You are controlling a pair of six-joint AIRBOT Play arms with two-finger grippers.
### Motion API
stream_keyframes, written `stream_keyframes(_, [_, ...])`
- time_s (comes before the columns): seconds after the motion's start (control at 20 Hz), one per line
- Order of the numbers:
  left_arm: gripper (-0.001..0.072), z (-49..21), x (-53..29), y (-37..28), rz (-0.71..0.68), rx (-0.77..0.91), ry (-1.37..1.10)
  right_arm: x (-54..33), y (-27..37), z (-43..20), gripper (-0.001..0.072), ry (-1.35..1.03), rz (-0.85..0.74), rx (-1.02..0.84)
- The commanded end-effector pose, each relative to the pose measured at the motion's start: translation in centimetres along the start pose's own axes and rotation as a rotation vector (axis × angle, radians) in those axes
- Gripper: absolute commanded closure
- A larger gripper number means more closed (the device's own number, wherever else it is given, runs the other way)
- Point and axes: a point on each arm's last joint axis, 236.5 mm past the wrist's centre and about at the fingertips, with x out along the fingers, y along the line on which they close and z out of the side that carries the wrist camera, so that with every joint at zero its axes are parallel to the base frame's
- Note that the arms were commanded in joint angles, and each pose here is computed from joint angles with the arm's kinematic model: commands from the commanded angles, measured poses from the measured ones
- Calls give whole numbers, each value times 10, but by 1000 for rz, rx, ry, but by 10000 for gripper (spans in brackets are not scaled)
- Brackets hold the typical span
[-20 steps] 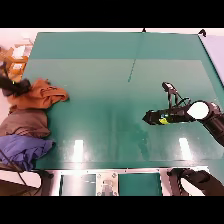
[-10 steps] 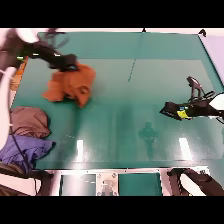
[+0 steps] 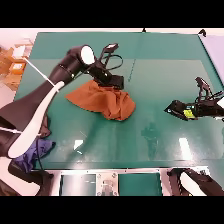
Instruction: Fold the shirts.
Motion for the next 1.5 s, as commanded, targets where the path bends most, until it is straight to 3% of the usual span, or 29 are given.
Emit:
stream_keyframes(0.0, [63, -5, -44, 52, 61, -59, 73, 3, 15, -6, 164, 18, 53, 6])
stream_keyframes(0.2, [63, -41, -115, 179, 195, -324, 132, 45, 64, -39, 163, 73, 169, -41])
stream_keyframes(0.4, [62, -98, -115, 259, 219, -554, 167, 109, 121, -81, 163, 183, 213, -128])
stream_keyframes(0.65, [63, -114, -58, 308, 250, -557, 28, 161, 147, -94, 164, 303, 182, -164])
stream_keyframes(0.8, [63, -102, -28, 309, 178, -566, -22, 162, 151, -77, 165, 279, 190, -152])
stream_keyframes(0.9, [64, -96, -9, 295, 89, -576, -31, 162, 144, -72, 334, 279, 179, -143])
stream_keyframes(0.95, [65, -95, -2, 288, 61, -561, -26, 161, 141, -70, 359, 282, 176, -132])
stream_keyframes(1.0, [143, -95, 1, 284, 55, -544, -16, 160, 138, -68, 452, 282, 174, -124])
stream_keyframes(1.05, [354, -95, 3, 277, 43, -518, -7, 159, 136, -64, 638, 279, 176, -133])
stream_keyframes(1.1, [596, -92, 5, 269, 24, -489, 1, 158, 133, -63, 691, 283, 176, -133])
stream_keyframes(1.15, [679, -88, 3, 264, 6, -480, -4, 156, 131, -64, 691, 300, 175, -129])
stream_keyframes(1.3, [681, -66, -21, 250, -35, -431, -18, 131, 128, -44, 693, 288, 196, -161])
stream_keyframes(1.45, [681, -11, -87, 229, -9, -341, -154, 69, 130, 22, 693, 126, 235, -180])
